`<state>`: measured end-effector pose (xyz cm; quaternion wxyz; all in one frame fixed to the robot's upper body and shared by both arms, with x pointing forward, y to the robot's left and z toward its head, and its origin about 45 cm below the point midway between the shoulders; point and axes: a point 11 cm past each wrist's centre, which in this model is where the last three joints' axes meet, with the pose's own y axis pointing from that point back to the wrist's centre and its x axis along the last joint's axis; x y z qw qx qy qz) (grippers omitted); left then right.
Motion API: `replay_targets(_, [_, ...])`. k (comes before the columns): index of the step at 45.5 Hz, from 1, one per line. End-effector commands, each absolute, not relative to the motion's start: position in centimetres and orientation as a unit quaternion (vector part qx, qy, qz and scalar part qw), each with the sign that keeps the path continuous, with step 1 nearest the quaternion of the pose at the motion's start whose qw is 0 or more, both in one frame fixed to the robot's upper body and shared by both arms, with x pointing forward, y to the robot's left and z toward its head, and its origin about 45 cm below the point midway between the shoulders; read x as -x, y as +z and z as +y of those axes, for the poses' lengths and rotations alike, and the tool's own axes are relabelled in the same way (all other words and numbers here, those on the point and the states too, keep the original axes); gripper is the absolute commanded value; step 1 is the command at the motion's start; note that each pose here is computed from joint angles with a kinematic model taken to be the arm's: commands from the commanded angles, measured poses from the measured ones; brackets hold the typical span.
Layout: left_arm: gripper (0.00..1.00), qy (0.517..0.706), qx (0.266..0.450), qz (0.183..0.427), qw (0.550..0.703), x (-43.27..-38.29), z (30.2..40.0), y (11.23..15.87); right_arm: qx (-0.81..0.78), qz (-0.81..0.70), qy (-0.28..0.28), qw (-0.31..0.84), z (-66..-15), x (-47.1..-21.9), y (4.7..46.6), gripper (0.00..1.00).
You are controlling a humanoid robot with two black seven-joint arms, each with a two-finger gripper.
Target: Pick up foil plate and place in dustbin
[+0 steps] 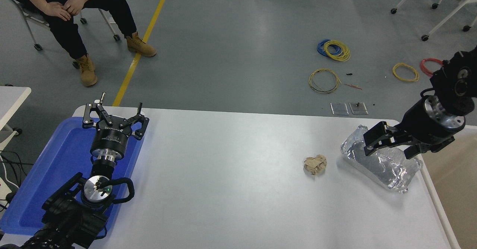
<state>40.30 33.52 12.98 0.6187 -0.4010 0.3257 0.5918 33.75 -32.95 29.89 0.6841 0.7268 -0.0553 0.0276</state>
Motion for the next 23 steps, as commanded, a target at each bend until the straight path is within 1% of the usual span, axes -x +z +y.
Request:
replay_targets(1, [1.0, 0.592, 0.402, 0.325, 0.618, -40.3, 33.54, 12.99, -0.727, -0.057, 0.03, 0.684, -32.91, -33.8, 29.88, 1.0])
replay_targets(2, [1.0, 0.591, 0.401, 0.325, 0.619, -40.35, 33.51, 13.05, -0.727, -0.057, 0.03, 0.684, -32.91, -33.8, 29.88, 1.0])
replay_targets(15, [1.0, 0.592, 0.402, 0.325, 0.619, -40.35, 33.53, 13.06, -0.727, -0.057, 0.031, 0.683, -32.8, -33.87, 29.9, 1.0])
replay_targets(20, [1.0, 0.592, 0.402, 0.325, 0.618, -40.3, 33.54, 12.99, -0.727, -0.058, 0.032, 0.684, -32.82, -33.93, 29.92, 1.0])
replay_targets(23, [1.0, 0.591, 0.402, 0.326, 0.619, -40.36, 33.44, 13.03, -0.727, -0.061, 0.034, 0.683, -32.83, -34.0, 29.99, 1.0])
